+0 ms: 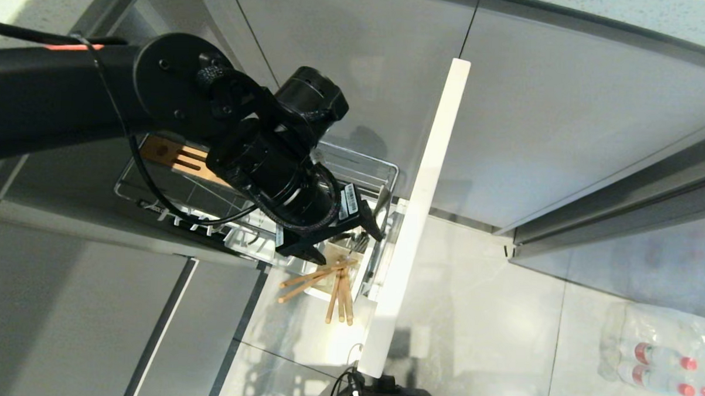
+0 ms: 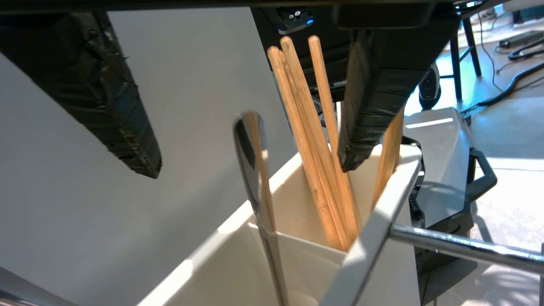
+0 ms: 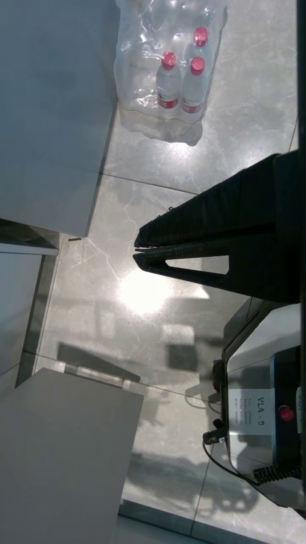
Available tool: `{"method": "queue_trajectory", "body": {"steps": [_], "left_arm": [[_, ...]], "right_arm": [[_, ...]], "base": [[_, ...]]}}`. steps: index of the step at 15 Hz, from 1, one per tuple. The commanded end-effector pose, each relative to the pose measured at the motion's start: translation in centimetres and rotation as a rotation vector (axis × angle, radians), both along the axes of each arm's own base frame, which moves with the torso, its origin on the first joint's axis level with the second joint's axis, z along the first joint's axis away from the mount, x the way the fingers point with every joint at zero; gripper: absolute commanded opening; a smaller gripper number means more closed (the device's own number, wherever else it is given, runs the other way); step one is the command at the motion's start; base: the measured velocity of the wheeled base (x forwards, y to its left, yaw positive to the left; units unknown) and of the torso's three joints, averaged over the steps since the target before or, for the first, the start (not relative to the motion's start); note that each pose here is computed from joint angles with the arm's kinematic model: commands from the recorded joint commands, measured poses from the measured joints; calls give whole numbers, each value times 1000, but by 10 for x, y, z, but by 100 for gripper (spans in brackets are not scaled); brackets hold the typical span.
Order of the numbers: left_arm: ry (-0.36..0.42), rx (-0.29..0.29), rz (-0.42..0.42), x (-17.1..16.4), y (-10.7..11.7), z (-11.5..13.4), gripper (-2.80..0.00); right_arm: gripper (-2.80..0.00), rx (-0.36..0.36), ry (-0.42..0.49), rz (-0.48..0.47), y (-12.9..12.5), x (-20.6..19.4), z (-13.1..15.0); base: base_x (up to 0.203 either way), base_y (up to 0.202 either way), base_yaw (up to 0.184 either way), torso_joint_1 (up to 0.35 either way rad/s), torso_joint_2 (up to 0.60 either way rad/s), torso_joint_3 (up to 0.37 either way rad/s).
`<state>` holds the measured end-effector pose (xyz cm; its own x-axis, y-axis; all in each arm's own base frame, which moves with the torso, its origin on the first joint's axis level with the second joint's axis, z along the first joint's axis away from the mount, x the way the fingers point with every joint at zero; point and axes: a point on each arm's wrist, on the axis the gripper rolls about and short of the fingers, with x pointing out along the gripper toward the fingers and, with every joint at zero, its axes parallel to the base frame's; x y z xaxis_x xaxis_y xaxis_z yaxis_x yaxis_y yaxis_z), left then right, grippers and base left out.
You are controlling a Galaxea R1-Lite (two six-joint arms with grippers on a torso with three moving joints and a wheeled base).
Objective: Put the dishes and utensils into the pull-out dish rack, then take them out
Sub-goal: Take the spoon out of the cupboard
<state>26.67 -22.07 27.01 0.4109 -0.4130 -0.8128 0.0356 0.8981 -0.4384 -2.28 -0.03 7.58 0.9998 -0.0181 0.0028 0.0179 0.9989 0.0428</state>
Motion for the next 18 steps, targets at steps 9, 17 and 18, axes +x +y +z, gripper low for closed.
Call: {"method": "queue_trajectory", "body": {"steps": [9,17,18], "left_arm": [[44,18,-7,7,-8,-15,0],[49,21,-11,7,-9,-16,0],[50,21,-11,7,-9,-17,0]], "right_arm": [[-280,0,1,0,0,0,0],[-280,0,1,0,0,0,0],[-280,0,1,1,0,0,0]], "base": [[0,0,0,0,0,0],[0,0,0,0,0,0],[0,0,0,0,0,0]]}}
